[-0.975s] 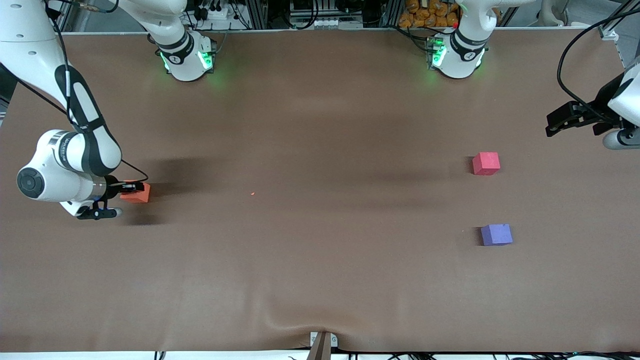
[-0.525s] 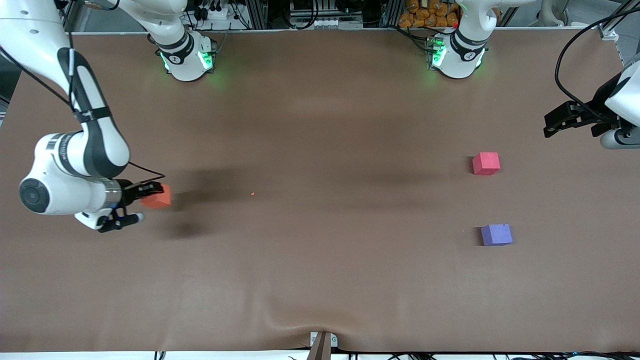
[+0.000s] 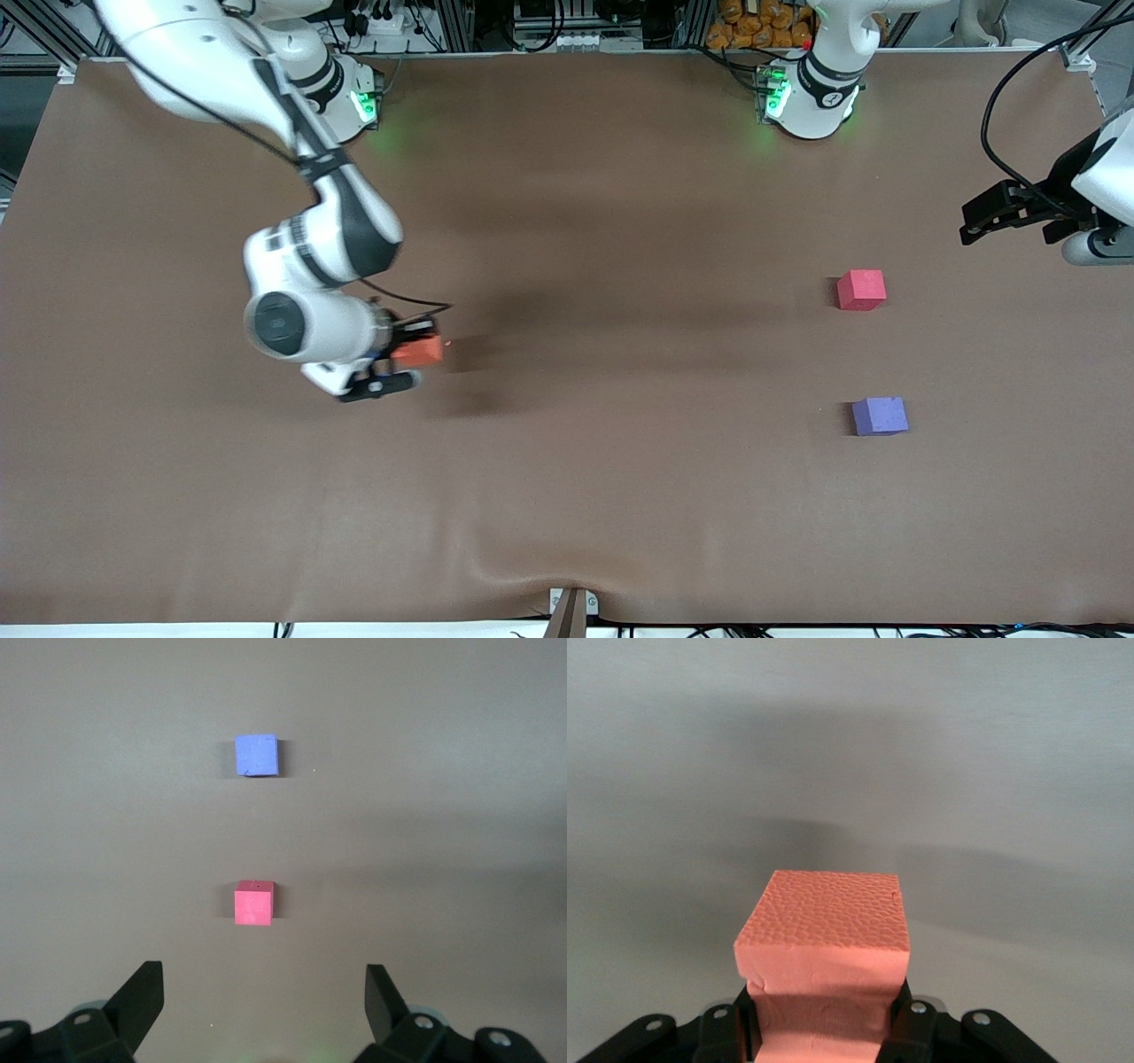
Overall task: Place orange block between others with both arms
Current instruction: 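Carry the orange cube with the right gripper toward the table middle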
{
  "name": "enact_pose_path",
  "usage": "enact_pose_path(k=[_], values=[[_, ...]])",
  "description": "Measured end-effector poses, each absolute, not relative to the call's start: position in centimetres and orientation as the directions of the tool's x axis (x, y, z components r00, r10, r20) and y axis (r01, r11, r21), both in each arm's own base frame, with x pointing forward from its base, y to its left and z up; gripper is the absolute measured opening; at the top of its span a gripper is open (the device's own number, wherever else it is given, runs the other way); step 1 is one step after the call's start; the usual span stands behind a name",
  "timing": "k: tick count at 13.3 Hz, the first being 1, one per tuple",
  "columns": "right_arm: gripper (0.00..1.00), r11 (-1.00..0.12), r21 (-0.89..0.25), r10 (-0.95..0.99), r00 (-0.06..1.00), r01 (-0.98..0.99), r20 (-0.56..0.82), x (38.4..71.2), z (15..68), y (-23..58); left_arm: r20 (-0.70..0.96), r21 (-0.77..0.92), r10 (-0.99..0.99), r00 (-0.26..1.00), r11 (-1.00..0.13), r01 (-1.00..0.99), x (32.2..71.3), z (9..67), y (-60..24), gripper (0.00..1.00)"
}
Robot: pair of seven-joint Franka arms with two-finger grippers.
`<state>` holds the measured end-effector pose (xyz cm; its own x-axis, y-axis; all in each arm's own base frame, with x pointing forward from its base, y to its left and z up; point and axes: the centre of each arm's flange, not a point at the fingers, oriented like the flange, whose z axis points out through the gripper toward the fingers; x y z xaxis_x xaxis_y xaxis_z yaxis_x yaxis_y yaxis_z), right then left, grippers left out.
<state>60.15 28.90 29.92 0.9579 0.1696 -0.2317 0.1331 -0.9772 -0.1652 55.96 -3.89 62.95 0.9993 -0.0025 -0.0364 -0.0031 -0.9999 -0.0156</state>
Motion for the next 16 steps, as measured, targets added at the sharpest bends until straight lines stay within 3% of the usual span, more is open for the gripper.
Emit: enact_pose_path(k=[6,13,16], values=[[0.52,-0.993,-0.109,0.071,0.959,0.042,-0.275,54.6,27.1,43.4,-0.054,-0.019,0.000,0.999,-1.000,-0.001,56.3,62.0,-3.7,1.00],[0.52,-0.999,-0.041,0.047,0.940,0.035,-0.338,53.1,23.1,41.8,-0.044,-0.025,-0.005,0.999,-1.000,-0.006,56.7,61.7,-4.0,1.00],[0.52,-0.995,-0.086,0.078,0.959,0.056,-0.271,52.4,23.4,44.2,-0.041,-0.024,-0.007,0.999,-1.000,-0.008,56.8,61.7,-4.1,1.00]])
